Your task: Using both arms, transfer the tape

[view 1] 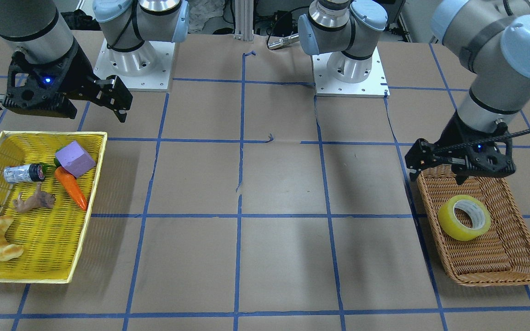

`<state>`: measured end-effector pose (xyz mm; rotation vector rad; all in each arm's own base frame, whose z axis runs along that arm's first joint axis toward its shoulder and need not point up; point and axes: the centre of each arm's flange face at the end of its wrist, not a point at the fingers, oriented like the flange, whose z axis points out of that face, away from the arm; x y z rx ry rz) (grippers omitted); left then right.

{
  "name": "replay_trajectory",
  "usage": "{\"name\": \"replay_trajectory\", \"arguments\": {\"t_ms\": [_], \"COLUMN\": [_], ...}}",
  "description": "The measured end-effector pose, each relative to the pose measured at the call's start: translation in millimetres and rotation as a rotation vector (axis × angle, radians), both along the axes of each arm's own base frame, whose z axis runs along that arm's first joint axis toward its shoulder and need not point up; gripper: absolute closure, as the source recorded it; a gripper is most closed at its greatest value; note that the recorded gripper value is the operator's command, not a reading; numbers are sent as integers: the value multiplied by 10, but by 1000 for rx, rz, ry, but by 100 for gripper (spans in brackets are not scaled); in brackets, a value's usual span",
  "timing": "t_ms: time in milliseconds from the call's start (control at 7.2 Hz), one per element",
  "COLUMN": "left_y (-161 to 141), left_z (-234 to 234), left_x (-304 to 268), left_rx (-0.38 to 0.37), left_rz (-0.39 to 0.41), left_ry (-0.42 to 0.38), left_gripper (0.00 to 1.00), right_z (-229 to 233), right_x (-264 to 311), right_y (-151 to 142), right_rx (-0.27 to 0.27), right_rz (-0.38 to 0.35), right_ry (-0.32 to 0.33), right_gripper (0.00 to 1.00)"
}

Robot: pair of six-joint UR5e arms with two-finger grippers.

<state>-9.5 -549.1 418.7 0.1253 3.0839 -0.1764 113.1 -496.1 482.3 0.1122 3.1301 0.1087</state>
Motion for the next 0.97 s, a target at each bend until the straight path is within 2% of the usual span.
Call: {"name": "replay_trajectory", "arguments": {"t_ms": [278, 556, 972], "left_y": [127, 266, 327], "left_z": [374, 577, 684], "left_x": [-710, -1167, -1286], "left_rx": [94, 148, 176], "left_rz": [90, 84, 73], "left_ry": [36, 36, 35], "left_gripper": [0, 0, 0], "right_z": [1, 0, -12], "right_x": [-1, -1, -3], "right_y": [-2, -1, -4], "right_rx": [-2, -1, 1], "right_rz": [0, 0, 0], "right_ry": [0, 0, 2], "right_gripper": [0, 0, 0]}}
